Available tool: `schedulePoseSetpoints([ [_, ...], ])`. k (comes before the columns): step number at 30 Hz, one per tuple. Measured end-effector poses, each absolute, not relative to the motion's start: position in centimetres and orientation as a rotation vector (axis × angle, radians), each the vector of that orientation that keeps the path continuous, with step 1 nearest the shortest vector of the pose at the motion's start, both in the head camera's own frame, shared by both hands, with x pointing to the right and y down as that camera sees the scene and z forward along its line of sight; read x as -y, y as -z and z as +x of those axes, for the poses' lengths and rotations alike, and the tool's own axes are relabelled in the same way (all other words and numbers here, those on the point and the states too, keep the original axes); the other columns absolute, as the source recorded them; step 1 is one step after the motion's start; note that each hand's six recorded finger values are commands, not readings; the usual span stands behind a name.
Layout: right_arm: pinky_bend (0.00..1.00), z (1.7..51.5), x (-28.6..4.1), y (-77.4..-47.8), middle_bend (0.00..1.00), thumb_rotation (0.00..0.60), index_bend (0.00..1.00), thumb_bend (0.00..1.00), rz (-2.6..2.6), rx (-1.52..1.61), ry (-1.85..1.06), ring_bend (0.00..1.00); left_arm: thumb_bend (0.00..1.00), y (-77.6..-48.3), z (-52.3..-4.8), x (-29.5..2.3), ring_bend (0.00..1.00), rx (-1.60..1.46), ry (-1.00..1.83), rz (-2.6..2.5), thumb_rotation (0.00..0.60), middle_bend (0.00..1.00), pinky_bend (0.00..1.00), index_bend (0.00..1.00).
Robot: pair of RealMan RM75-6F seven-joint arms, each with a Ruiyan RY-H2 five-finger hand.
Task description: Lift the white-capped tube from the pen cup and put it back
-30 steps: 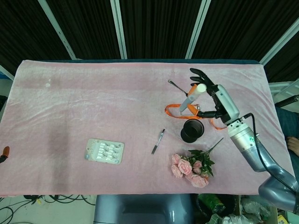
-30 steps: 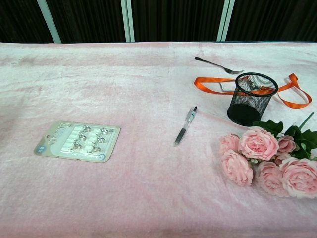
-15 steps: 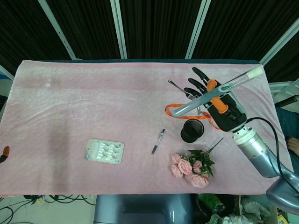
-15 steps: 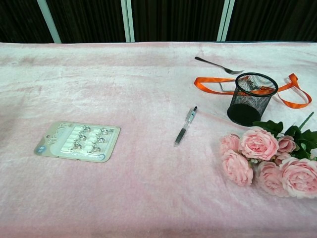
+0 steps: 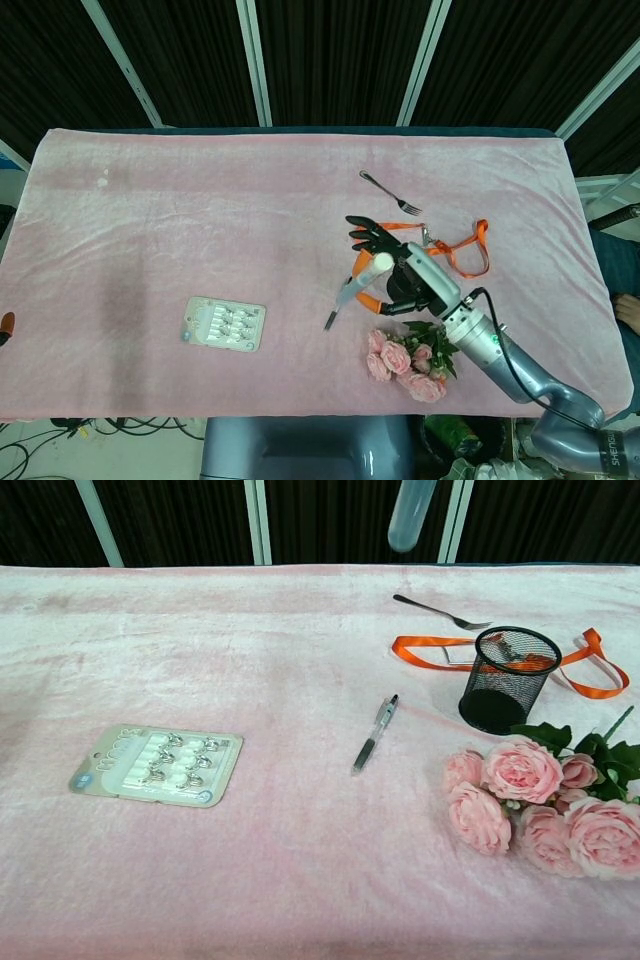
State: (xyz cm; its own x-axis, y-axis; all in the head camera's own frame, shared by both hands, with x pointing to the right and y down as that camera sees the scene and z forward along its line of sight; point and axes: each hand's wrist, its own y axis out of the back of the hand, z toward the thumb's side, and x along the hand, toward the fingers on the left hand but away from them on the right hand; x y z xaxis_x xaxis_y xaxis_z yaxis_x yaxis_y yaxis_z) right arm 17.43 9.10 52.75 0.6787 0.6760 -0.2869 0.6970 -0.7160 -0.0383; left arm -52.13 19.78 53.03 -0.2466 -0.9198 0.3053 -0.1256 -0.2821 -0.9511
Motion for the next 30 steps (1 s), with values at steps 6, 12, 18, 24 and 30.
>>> schedulePoseSetpoints([
  [6,0.16,15.7,-11.2,-55.7,0.06,0.6,0.66,0.39,3.039,-1.075,0.8,0.11,0.34,-53.0,-52.2,-19.8,0.0,-1.319,1.596,-1.362,0.6,0.09,0.02,0.16],
  [12,0.16,15.7,-11.1,-57.3,0.06,0.6,0.66,0.39,3.122,-1.081,1.054,0.11,0.34,-52.9,-52.1,-19.8,0.0,-1.318,1.596,-1.357,0.6,0.09,0.02,0.16],
  [18,0.16,16.2,-10.1,-56.4,0.06,0.6,0.66,0.39,3.09,-1.161,1.1,0.11,0.34,-53.1,-52.0,-19.8,0.0,-1.311,1.6,-1.351,0.6,0.09,0.02,0.16],
  [24,0.16,15.9,-9.0,-53.9,0.06,0.6,0.66,0.39,2.902,-1.236,0.748,0.11,0.34,-53.0,-51.9,-19.9,0.0,-1.313,1.597,-1.348,0.6,0.09,0.02,0.16],
  [30,0.16,16.3,-7.6,-50.5,0.06,0.6,0.66,0.39,2.592,-1.238,0.229,0.11,0.34,-52.8,-52.1,-19.9,0.0,-1.316,1.595,-1.338,0.6,0.09,0.02,0.16],
])
